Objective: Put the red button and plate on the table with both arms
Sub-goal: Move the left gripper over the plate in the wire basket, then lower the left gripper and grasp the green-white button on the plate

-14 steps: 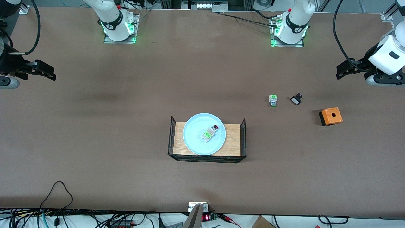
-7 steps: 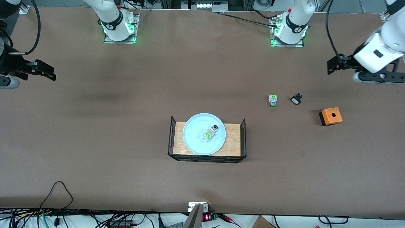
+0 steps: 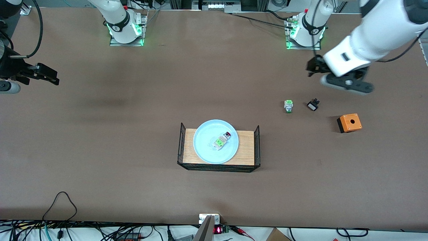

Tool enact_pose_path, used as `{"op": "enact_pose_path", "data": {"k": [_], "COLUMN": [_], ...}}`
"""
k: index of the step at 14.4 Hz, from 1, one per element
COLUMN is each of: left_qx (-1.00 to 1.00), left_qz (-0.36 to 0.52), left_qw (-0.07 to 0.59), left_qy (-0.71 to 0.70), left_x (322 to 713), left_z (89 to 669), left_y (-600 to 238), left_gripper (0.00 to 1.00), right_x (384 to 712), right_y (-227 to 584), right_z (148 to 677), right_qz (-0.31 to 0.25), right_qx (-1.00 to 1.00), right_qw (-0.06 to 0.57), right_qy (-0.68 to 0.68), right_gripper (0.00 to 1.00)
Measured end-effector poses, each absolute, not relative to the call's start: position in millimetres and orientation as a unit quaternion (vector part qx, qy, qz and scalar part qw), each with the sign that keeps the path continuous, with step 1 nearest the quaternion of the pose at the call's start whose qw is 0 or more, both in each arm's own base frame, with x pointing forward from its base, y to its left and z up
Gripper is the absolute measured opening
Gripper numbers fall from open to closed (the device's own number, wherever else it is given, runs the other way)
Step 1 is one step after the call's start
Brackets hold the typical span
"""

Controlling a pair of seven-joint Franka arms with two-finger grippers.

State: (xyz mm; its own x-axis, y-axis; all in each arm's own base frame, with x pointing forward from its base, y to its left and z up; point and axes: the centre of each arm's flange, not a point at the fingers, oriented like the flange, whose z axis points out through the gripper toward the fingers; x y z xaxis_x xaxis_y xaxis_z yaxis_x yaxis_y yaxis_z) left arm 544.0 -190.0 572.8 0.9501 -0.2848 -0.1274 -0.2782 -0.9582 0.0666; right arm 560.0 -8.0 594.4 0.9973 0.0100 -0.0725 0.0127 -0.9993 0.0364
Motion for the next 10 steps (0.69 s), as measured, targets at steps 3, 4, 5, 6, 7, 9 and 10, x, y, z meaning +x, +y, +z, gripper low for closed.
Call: {"op": "enact_pose_path", "data": {"k": [3,4,5,6,7,9,10], "left_qx": [0.981,0.979,0.976,0.973,0.971,0.967,0.964], "left_qz": [-0.031,-0.011,0.008,0.020,0.031,0.061,0.079], "left_qw": [0.036,0.042,0.048,0.052,0.056,0.067,0.073], "left_qy": [-0.187,-0.199,-0.211,-0.222,-0.230,-0.240,-0.241], "left_x": [564.5,571.1,575.9,578.4,581.3,593.2,601.4], "left_z": [562.4,555.3,545.8,535.1,525.0,509.6,503.5], "left_y": [-255.2,-276.2,-297.4,-317.2,-333.9,-359.7,-369.0], "left_gripper": [1.00,1.00,1.00,1.00,1.00,1.00,1.00], "right_x": [560.0,560.0,560.0,560.1,560.1,560.2,560.2], "right_y": [-8.0,-7.9,-7.9,-7.9,-7.9,-7.9,-7.9], "right_z": [594.4,594.5,594.6,594.6,594.7,594.7,594.7], "right_qz": [-0.036,-0.036,-0.036,-0.035,-0.035,-0.035,-0.035], "right_qx": [0.999,0.999,0.999,0.999,0.999,0.999,0.999], "right_qw": [0.018,0.018,0.018,0.018,0.018,0.018,0.018], "right_qy": [0.006,0.006,0.006,0.006,0.006,0.006,0.006], "right_gripper": [1.00,1.00,1.00,1.00,1.00,1.00,1.00]}}
